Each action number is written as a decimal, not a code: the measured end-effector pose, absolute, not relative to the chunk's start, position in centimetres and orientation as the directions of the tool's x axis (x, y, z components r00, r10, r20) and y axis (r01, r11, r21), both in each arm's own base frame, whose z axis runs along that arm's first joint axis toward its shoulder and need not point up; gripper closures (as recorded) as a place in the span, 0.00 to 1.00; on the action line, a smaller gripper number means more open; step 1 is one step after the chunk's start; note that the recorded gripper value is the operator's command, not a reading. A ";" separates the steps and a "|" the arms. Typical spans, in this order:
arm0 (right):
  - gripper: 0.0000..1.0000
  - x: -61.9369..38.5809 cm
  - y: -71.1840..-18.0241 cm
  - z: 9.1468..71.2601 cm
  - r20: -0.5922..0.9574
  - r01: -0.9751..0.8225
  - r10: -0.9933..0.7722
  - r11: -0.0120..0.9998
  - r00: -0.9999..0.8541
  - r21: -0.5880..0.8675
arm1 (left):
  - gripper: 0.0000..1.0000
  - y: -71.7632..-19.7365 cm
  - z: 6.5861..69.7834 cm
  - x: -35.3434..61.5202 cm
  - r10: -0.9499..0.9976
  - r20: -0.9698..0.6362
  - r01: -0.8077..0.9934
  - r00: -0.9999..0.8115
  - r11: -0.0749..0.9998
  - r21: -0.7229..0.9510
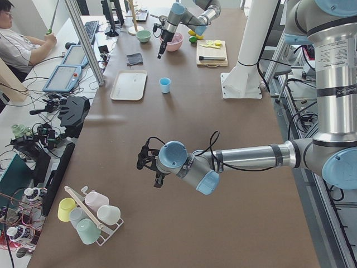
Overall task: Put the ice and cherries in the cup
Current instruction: 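Lift the ice cube with the right gripper and carry it over the blue cup, then lower the ice cube into the blue cup and open the right gripper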
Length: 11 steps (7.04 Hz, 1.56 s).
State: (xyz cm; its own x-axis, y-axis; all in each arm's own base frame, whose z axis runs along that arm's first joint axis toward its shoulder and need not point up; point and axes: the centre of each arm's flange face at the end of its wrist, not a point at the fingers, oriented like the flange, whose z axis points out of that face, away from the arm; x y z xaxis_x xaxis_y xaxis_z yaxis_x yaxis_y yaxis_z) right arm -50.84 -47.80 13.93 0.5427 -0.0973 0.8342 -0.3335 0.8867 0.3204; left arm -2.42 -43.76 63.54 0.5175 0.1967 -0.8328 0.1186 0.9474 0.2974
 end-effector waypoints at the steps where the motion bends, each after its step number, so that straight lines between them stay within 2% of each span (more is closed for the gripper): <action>1: 1.00 -52.5 -47.0 13.5 0.830 -0.340 -0.110 0.877 0.546 0.339 | 0.02 -43.7 63.6 -2.4 0.197 -0.833 0.117 0.517 0.948 0.297; 8: 1.00 -59.6 -44.1 14.4 0.814 -0.335 -0.164 0.853 0.557 0.401 | 0.02 -43.6 63.7 -2.3 0.195 -0.834 0.117 0.517 0.949 0.294; 9: 0.89 -59.9 -44.2 14.4 0.815 -0.335 -0.169 0.851 0.554 0.404 | 0.02 -43.6 63.8 -2.3 0.193 -0.834 0.117 0.517 0.949 0.292; 11: 0.58 -60.7 -44.6 14.6 0.837 -0.356 -0.188 0.841 0.514 0.408 | 0.02 -43.7 63.8 -2.3 0.192 -0.834 0.117 0.517 0.949 0.291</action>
